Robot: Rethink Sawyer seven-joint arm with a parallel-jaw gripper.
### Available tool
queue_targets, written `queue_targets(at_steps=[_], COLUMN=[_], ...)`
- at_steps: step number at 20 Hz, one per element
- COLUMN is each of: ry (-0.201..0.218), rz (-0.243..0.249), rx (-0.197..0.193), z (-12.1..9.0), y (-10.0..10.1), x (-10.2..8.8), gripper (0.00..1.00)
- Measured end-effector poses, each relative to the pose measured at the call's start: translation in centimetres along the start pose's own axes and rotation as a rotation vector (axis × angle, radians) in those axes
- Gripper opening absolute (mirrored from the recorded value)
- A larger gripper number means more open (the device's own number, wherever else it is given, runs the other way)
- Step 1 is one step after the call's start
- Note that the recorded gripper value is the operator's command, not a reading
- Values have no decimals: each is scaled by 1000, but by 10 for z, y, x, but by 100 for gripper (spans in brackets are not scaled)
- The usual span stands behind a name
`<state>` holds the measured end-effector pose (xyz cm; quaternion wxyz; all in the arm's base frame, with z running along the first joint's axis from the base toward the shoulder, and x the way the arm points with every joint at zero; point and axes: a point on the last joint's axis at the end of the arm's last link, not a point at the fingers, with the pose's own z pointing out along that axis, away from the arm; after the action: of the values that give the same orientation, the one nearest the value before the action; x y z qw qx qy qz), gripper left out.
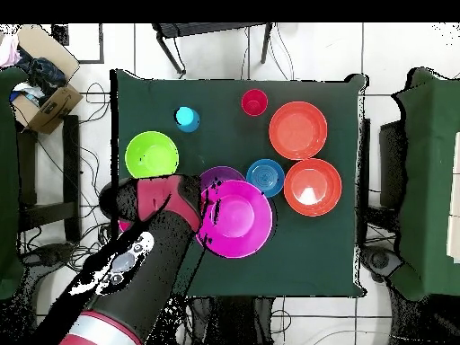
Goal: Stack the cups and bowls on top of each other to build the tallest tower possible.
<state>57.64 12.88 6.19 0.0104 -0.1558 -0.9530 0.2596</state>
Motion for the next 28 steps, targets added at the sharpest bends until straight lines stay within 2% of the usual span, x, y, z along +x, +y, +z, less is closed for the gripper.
queue_targets(at_steps=[18, 28], ry=[10, -40], rz=[12, 13], rx=[4, -17], z=[7, 8], y=[-6, -4], x=[-4, -11], gripper=[0, 0])
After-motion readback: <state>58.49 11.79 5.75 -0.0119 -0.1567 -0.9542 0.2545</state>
